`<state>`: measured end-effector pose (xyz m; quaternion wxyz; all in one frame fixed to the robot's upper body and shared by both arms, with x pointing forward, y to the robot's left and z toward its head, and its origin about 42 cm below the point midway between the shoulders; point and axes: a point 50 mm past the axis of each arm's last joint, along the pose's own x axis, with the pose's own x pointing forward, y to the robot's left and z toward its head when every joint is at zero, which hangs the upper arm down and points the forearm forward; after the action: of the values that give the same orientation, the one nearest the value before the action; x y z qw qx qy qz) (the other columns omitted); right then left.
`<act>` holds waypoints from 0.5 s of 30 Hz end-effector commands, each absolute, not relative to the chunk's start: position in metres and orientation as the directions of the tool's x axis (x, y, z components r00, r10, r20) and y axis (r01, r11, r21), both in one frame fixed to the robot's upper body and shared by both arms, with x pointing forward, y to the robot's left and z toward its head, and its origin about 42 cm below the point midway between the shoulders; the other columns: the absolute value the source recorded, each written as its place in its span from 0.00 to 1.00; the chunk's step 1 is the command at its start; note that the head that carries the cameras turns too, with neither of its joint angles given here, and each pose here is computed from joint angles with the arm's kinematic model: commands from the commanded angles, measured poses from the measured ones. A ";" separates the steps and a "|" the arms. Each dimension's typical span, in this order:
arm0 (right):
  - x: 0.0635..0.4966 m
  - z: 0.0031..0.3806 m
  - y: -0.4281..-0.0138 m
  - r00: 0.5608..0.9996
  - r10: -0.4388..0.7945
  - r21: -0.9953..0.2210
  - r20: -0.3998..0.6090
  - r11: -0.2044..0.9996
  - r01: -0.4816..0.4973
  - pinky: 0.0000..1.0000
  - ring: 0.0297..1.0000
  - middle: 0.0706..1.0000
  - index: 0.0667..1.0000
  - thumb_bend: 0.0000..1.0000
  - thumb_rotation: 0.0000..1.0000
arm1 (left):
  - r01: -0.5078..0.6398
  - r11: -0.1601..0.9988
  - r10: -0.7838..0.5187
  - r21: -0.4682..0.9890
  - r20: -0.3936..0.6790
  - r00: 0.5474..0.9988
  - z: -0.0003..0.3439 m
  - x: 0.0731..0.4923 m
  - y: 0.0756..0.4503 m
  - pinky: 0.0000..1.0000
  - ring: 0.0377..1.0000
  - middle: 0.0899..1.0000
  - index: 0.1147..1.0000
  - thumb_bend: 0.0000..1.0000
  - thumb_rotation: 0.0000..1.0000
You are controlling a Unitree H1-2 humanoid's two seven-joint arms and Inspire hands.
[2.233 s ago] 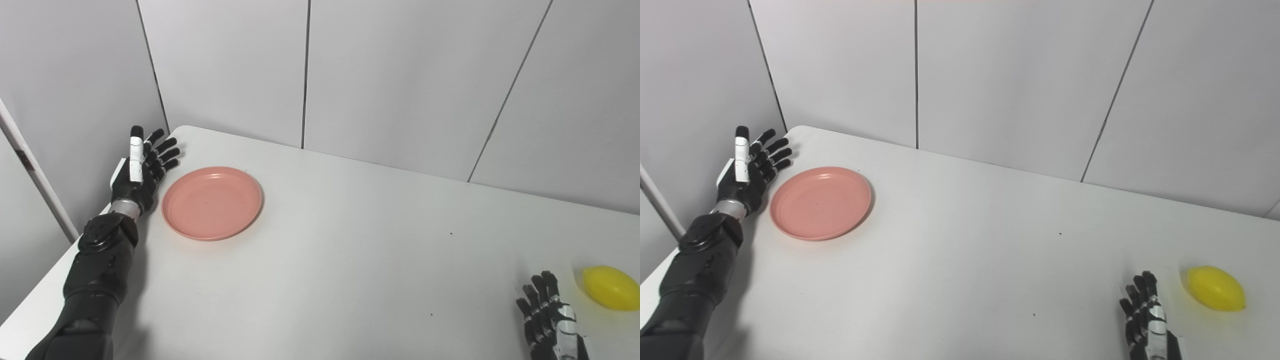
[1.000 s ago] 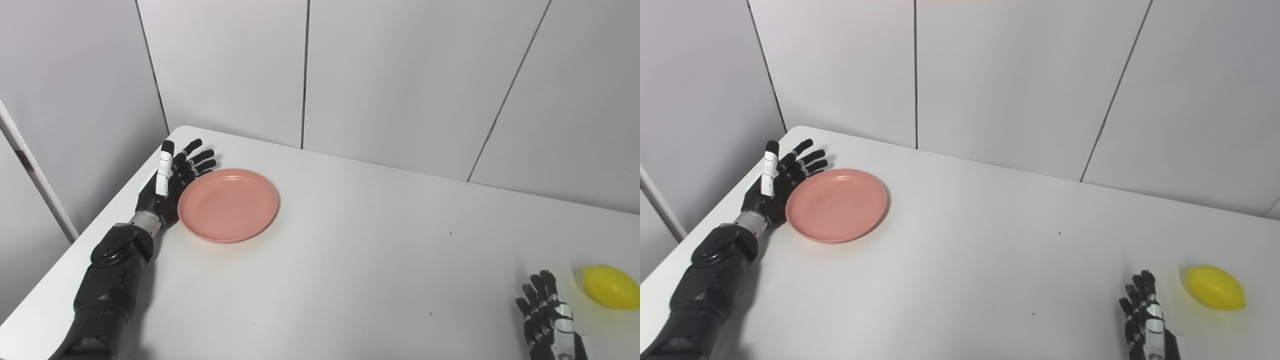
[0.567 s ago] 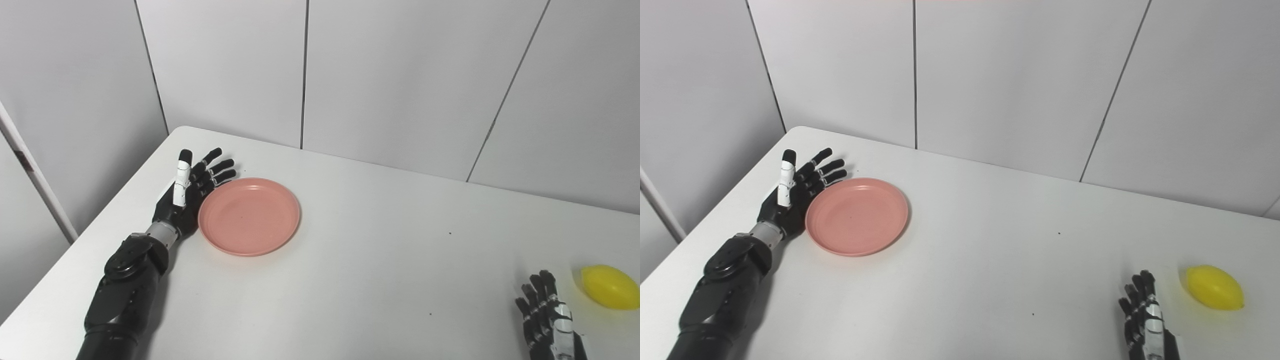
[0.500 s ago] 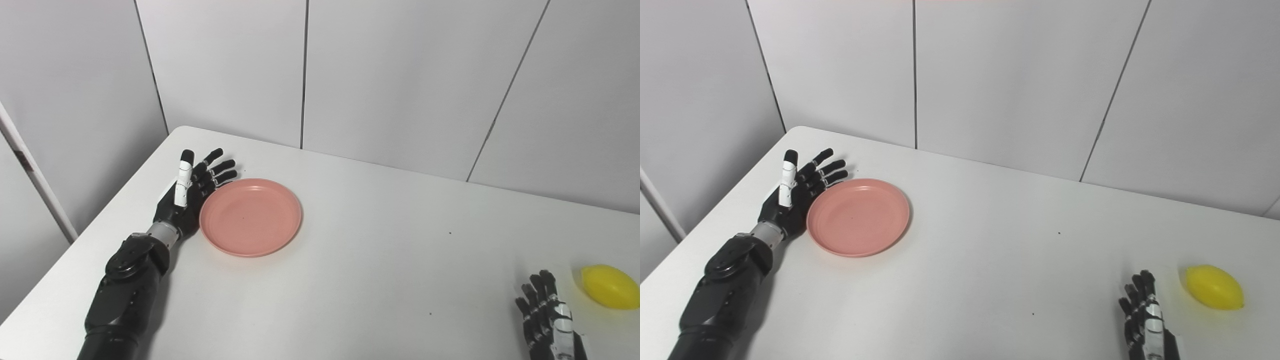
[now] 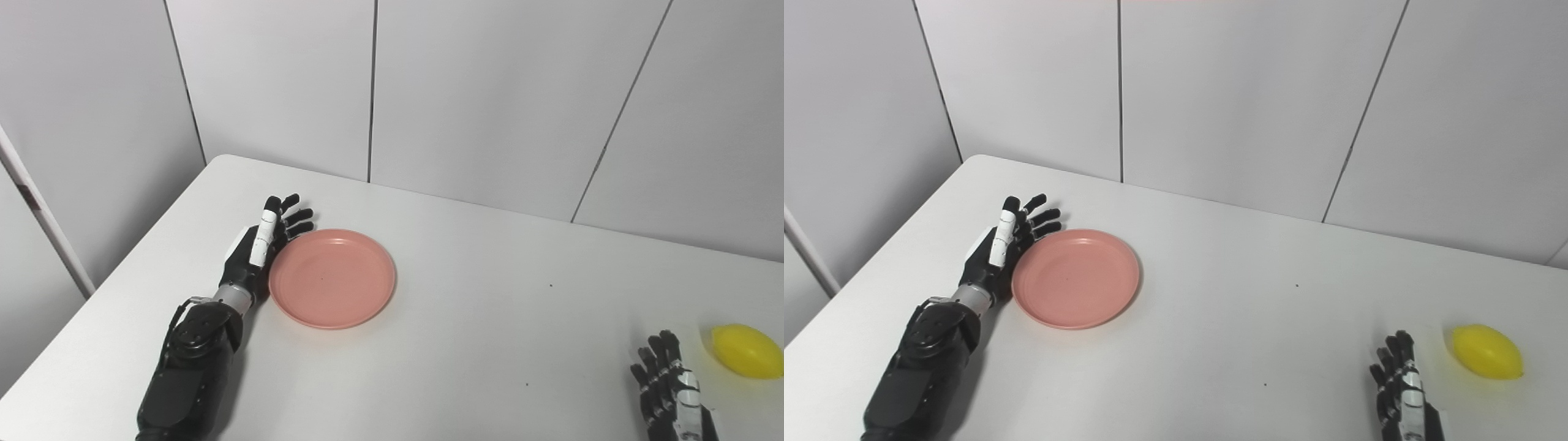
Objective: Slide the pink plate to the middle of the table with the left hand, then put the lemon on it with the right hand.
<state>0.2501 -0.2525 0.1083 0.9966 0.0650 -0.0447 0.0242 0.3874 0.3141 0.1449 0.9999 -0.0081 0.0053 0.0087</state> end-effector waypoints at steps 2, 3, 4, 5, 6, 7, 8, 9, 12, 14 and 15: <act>0.239 0.088 -0.238 0.998 0.039 0.181 0.040 0.982 -0.046 1.00 1.00 1.00 1.00 0.72 1.00 | -0.020 1.000 0.020 -0.019 -0.011 1.000 0.155 0.394 0.297 0.82 0.83 0.82 0.86 0.83 1.00; 0.239 0.088 -0.238 0.998 0.038 0.184 0.041 0.982 -0.045 1.00 1.00 1.00 1.00 0.72 1.00 | -0.026 0.999 0.025 -0.033 -0.018 1.000 0.156 0.394 0.293 0.84 0.84 0.83 0.86 0.82 1.00; 0.239 0.088 -0.238 0.998 0.038 0.186 0.042 0.982 -0.045 1.00 1.00 1.00 1.00 0.72 1.00 | -0.027 0.998 0.026 -0.048 -0.024 0.999 0.156 0.393 0.290 0.86 0.85 0.83 0.86 0.80 1.00; 0.240 0.088 -0.237 0.998 0.036 0.186 0.043 0.982 -0.044 1.00 1.00 1.00 1.00 0.72 1.00 | -0.024 0.998 0.022 -0.055 -0.028 0.999 0.157 0.392 0.287 0.89 0.86 0.84 0.87 0.78 1.00; 0.240 0.088 -0.237 0.998 0.035 0.186 0.044 0.982 -0.043 1.00 1.00 0.99 1.00 0.72 1.00 | -0.022 0.998 0.020 -0.057 -0.032 0.999 0.157 0.392 0.284 0.90 0.87 0.85 0.87 0.77 1.00; 0.240 0.088 -0.236 0.998 0.034 0.186 0.046 0.982 -0.042 1.00 0.99 0.99 1.00 0.72 1.00 | -0.018 0.998 0.016 -0.054 -0.034 0.999 0.157 0.392 0.282 0.91 0.87 0.85 0.88 0.77 1.00; 0.240 0.089 -0.236 0.998 0.034 0.185 0.047 0.982 -0.042 1.00 0.99 0.99 1.00 0.72 1.00 | -0.014 0.999 0.013 -0.050 -0.037 0.999 0.157 0.391 0.281 0.91 0.88 0.85 0.88 0.76 1.00; 0.240 0.089 -0.236 0.998 0.035 0.183 0.049 0.982 -0.043 1.00 0.99 0.99 1.00 0.73 1.00 | -0.010 0.999 0.008 -0.045 -0.041 0.999 0.157 0.391 0.279 0.90 0.87 0.85 0.88 0.76 1.00; 0.240 0.089 -0.235 0.998 0.038 0.178 0.051 0.983 -0.046 1.00 1.00 1.00 1.00 0.73 1.00 | -0.001 0.999 -0.002 -0.043 -0.051 0.999 0.156 0.390 0.274 0.89 0.87 0.84 0.89 0.75 1.00; 0.241 0.089 -0.235 0.998 0.038 0.178 0.051 0.983 -0.046 1.00 1.00 1.00 1.00 0.74 1.00 | 0.010 0.999 -0.012 -0.040 -0.058 0.998 0.155 0.389 0.270 0.88 0.86 0.84 0.89 0.74 1.00; 0.241 0.089 -0.235 0.998 0.037 0.178 0.049 0.983 -0.045 1.00 1.00 1.00 1.00 0.74 1.00 | 0.014 0.999 -0.017 -0.040 -0.060 0.998 0.155 0.389 0.269 0.88 0.86 0.84 0.90 0.73 1.00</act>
<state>0.2505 -0.2490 0.1084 0.9965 0.0664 -0.0454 0.0231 0.3871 0.2817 0.1520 0.9994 -0.0188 0.0266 0.0140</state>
